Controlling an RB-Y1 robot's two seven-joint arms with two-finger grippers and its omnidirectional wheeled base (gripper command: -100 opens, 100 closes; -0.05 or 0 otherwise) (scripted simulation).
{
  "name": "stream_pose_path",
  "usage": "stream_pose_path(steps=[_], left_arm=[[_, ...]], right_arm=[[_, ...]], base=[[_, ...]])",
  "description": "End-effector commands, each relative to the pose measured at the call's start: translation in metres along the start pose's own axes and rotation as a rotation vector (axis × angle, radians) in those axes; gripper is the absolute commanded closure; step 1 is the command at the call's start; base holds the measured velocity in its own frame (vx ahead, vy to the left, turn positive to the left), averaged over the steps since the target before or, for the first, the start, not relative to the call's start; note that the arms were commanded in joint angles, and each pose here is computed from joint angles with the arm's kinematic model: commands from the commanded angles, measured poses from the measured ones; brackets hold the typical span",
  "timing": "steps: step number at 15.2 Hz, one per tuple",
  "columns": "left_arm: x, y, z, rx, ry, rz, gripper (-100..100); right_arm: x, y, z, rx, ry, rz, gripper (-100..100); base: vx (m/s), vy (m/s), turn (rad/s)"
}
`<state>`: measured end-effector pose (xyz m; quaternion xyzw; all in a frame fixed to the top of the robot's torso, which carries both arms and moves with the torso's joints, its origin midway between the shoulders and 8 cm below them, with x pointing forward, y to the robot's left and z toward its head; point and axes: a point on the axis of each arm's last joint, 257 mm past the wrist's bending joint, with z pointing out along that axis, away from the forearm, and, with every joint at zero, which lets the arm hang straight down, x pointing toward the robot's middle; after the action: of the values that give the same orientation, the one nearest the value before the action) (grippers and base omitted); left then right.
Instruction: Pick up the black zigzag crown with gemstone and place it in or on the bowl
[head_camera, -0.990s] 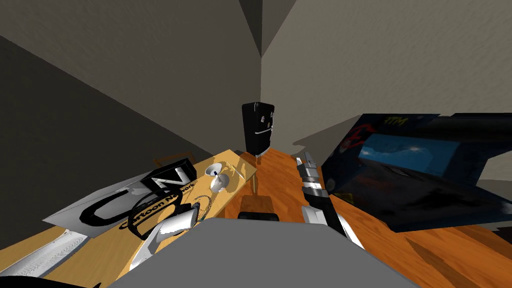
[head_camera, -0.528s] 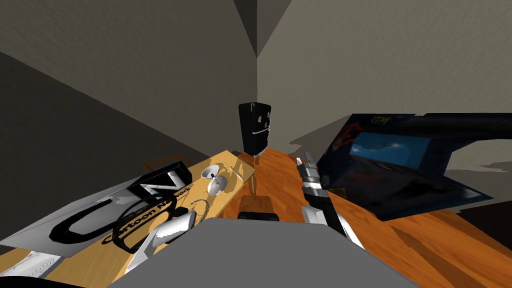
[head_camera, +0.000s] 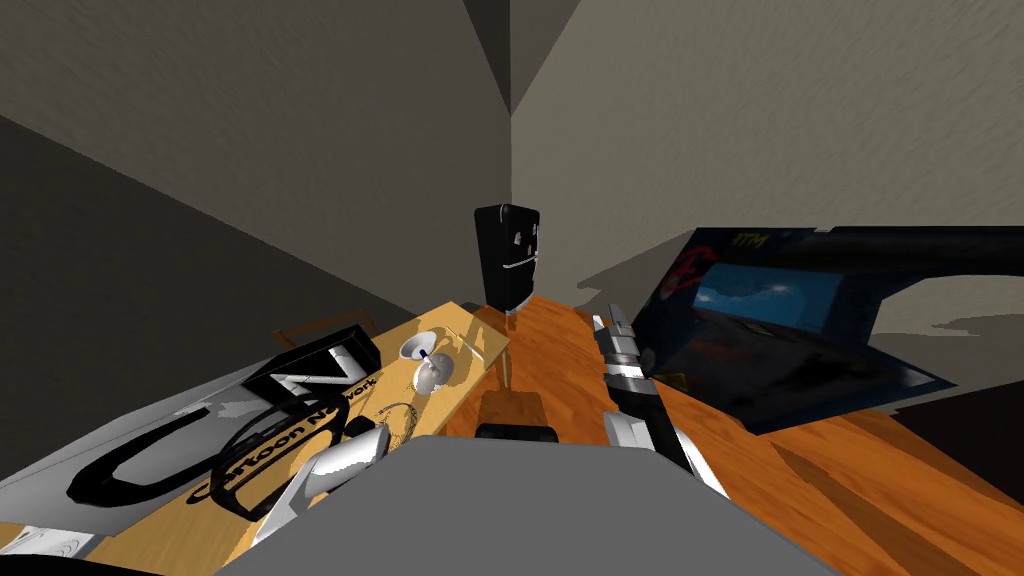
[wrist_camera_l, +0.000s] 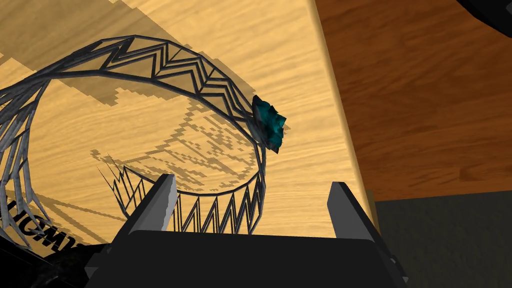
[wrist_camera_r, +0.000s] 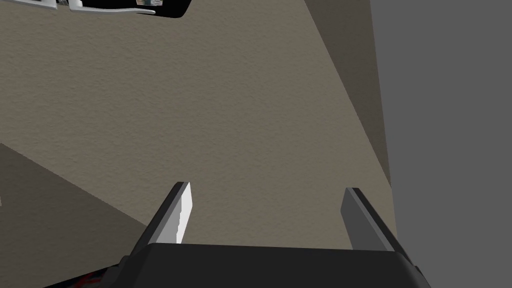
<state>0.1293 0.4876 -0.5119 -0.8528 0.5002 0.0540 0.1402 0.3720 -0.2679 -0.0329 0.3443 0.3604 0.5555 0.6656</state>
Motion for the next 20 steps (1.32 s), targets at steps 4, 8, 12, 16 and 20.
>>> stream_pose_path(steps=[4, 8, 12, 16, 20], left_arm=[[0.003, 0.001, 0.009, 0.002, 0.001, 0.003, -100], [0.003, 0.002, 0.011, 0.001, 0.000, 0.003, 100], [-0.001, 0.000, -0.001, 0.002, 0.000, -0.001, 100], [-0.022, -0.007, -0.003, -0.003, -0.023, 0.004, 100], [-0.047, -0.018, -0.001, -0.008, -0.051, 0.008, 100]], right_arm=[[0.000, 0.000, 0.000, 0.000, 0.000, 0.000, 0], [0.000, 0.000, 0.000, 0.000, 0.000, 0.000, 0], [0.000, 0.000, 0.000, 0.000, 0.000, 0.000, 0], [0.000, 0.000, 0.000, 0.000, 0.000, 0.000, 0], [0.000, 0.000, 0.000, 0.000, 0.000, 0.000, 0]], base=[[0.008, 0.019, 0.012], [0.000, 0.001, 0.002], [-0.006, -0.013, -0.016], [-0.007, -0.019, -0.039], [-0.004, 0.004, -0.129]])
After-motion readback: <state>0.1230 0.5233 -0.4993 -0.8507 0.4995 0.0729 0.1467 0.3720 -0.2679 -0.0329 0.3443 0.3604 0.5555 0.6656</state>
